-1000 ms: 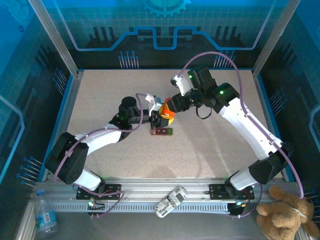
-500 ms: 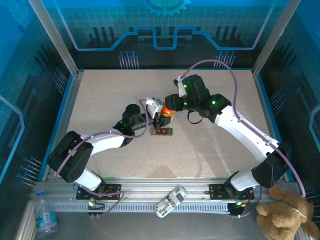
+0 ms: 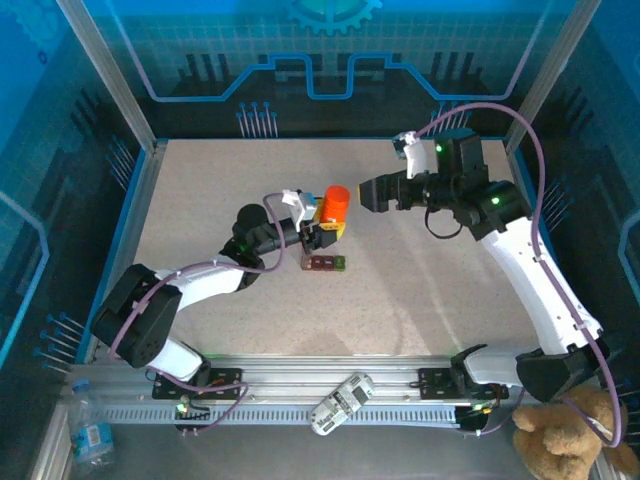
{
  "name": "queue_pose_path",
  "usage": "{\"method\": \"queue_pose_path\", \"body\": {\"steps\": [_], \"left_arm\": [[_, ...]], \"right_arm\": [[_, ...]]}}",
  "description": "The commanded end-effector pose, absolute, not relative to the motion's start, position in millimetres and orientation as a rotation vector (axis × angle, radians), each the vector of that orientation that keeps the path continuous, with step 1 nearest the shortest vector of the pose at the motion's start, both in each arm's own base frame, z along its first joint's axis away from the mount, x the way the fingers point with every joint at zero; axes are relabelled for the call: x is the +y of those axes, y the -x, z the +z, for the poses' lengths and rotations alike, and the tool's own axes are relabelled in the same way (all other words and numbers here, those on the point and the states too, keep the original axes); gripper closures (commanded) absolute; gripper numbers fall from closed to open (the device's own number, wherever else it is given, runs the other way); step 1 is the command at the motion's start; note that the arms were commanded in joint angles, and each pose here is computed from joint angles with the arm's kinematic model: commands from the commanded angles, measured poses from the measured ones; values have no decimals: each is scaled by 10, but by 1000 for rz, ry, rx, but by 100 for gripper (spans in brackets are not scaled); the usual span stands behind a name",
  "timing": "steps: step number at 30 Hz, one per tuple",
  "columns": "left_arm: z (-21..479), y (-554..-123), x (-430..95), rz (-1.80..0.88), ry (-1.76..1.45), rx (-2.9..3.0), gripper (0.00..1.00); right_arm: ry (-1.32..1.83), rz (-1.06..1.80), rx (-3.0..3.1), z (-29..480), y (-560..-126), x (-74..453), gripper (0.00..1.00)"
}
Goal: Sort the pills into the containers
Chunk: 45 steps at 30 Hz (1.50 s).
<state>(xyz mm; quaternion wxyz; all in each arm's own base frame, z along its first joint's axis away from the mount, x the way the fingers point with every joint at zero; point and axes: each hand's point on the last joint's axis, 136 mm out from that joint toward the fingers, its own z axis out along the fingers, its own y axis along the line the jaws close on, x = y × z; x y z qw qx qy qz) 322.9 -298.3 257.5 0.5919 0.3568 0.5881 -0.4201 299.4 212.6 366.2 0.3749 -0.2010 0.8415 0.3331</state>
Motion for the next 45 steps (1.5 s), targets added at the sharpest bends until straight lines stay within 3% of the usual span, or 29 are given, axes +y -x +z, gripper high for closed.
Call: {"method": "queue_pose_path", "body": {"steps": [1, 6, 22, 25, 32, 37, 40, 45], "left_arm": [[2919, -2997, -3033, -1105, -939, 1262, 100], [2878, -2865, -3097, -1197, -1027, 1284, 100], [2875, -2828, -3147, -1288, -1061, 1291, 100], [2889, -2830, -3149, -1286, -1061, 1286, 100], [2890, -2840, -3145, -1287, -1056, 1287, 100], [2921, -2862, -3142, -1269, -1041, 1278, 100], [2961, -2947, -3125, -1213, -998, 1272, 100], [2974, -3130, -3092, -973, -891, 1259, 100]], "right_arm": [[795, 896, 2217, 3538, -2748, 2266, 9], [999, 761, 2243, 3452, -2744, 2408, 6], [1081, 763, 2284, 3322, -2808, 2587, 15], [1088, 768, 2288, 3302, -2802, 2608, 21], [1086, 771, 2287, 3300, -2797, 2618, 48], [1048, 791, 2321, 3214, -2769, 2656, 62], [977, 781, 2378, 3063, -2782, 2713, 73], [705, 677, 2465, 2781, -2972, 2751, 82]]}}
